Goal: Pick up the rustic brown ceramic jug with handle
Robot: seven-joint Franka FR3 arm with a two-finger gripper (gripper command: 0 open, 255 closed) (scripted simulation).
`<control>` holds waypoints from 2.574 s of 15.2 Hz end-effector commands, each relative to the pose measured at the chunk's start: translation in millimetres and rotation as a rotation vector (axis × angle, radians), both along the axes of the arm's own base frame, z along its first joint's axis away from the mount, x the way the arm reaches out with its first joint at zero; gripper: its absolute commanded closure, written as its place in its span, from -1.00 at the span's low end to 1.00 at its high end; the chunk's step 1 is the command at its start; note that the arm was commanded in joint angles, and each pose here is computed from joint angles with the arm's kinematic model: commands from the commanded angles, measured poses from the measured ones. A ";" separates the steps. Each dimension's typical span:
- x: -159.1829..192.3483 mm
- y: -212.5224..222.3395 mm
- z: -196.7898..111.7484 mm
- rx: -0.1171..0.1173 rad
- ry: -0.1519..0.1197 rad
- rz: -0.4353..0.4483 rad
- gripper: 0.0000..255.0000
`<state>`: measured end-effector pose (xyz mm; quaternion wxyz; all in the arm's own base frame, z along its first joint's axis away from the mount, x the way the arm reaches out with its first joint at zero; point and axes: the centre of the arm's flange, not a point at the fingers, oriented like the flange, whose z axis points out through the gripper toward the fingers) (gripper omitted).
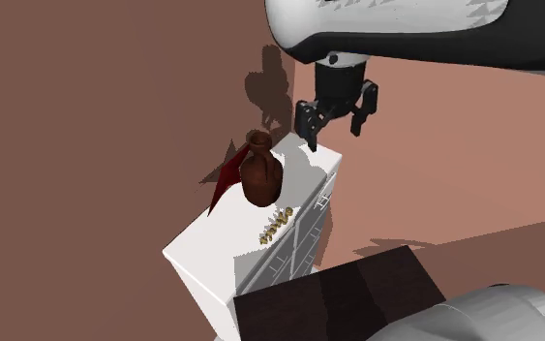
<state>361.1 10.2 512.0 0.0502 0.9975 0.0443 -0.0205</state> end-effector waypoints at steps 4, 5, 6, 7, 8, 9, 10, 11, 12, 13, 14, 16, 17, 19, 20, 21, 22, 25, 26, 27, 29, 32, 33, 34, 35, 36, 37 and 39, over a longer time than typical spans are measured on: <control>41.8 8.5 -44.1 0.024 -0.032 0.028 -1.00; 50.1 10.8 -53.0 0.029 -0.038 0.033 -1.00; 58.4 13.1 -61.8 0.034 -0.044 0.039 -1.00; 66.7 15.6 -70.6 0.038 -0.050 0.044 -1.00; 75.1 18.1 -79.3 0.043 -0.056 0.050 -1.00; 83.6 20.7 -87.9 0.048 -0.062 0.055 -1.00; 92.0 23.4 -96.5 0.053 -0.067 0.061 -1.00; 100.5 26.2 -105.0 0.057 -0.073 0.067 -1.00; 109.0 29.1 -113.4 0.062 -0.079 0.072 -1.00; 117.6 32.1 -121.8 0.067 -0.085 0.078 -1.00; 126.2 35.1 -130.1 0.071 -0.091 0.083 -1.00; 143.5 41.5 -146.5 0.081 -0.103 0.094 -1.00; 152.2 44.8 -154.6 0.086 -0.109 0.100 -1.00; 169.7 51.7 -170.7 0.095 -0.120 0.111 -1.00; 178.4 55.3 -178.6 0.100 -0.126 0.117 -1.00; 184.3 57.7 -183.8 0.103 -0.130 0.120 -1.00; 184.3 57.7 -189.1 0.103 -0.130 0.120 -1.00; 184.3 57.7 -204.9 0.103 -0.130 0.120 -1.00; 184.3 57.7 -210.2 0.103 -0.130 0.120 -1.00; 184.3 57.7 -215.5 0.103 -0.130 0.120 -1.00; 184.2 57.7 -223.8 0.103 -0.130 0.120 -1.00; 184.5 57.8 -223.4 0.103 -0.130 0.120 1.00; 184.5 57.9 -223.5 0.103 -0.130 0.120 1.00; 184.5 57.9 -223.3 0.103 -0.130 0.120 1.00; 184.4 57.9 -223.4 0.103 -0.130 0.120 1.00; 184.5 57.9 -223.4 0.103 -0.130 0.120 1.00; 184.5 57.9 -223.5 0.103 -0.130 0.120 1.00; 184.5 58.0 -223.5 0.103 -0.130 0.120 1.00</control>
